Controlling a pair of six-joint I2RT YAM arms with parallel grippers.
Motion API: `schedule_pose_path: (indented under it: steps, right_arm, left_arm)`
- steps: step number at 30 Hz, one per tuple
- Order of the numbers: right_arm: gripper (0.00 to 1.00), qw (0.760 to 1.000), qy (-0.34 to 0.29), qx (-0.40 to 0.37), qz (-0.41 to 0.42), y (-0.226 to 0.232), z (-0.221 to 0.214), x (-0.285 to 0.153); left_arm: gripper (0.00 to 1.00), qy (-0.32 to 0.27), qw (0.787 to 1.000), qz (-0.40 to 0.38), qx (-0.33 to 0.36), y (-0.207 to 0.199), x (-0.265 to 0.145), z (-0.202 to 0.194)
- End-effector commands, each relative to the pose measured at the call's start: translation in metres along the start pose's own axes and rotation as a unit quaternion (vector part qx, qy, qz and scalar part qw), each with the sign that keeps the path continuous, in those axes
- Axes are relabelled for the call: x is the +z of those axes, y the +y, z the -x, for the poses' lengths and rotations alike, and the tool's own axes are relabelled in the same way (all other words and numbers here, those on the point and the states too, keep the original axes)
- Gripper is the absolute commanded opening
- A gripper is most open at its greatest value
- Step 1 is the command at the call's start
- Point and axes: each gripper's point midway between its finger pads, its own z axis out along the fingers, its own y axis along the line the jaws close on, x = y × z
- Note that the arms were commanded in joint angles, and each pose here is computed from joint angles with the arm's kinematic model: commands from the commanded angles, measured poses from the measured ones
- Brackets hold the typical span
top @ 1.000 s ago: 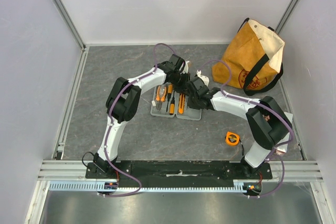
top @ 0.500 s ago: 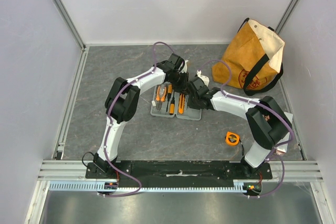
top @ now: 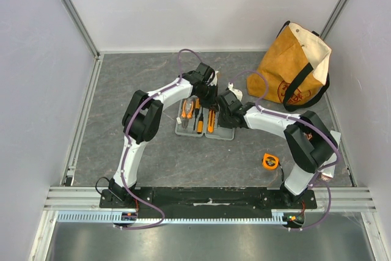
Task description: Pack the tool kit
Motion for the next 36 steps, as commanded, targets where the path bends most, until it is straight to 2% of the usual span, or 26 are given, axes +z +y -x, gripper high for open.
schedule_pose_path:
  steps: [1,10,24,36]
  right_arm:
    - [0.03,1.0,-0.005,0.003,0.01,0.011,0.006,0.003]
    - [0.02,1.0,-0.007,0.006,0.015,0.013,0.007,0.003]
    - [0.02,0.999,-0.035,0.01,0.015,0.014,0.023,-0.011]
    - [0.02,1.0,-0.021,0.006,0.018,0.014,0.014,-0.003]
  left_arm:
    - [0.15,-0.001,0.999,-0.023,0.034,-0.015,-0.001,0.006]
    - [0.14,0.015,0.998,-0.036,0.043,-0.019,0.005,-0.003]
    - [0.1,0.027,0.999,-0.001,0.029,-0.002,0.013,-0.009]
    - [0.09,0.028,0.999,0.003,0.024,-0.001,0.014,-0.009]
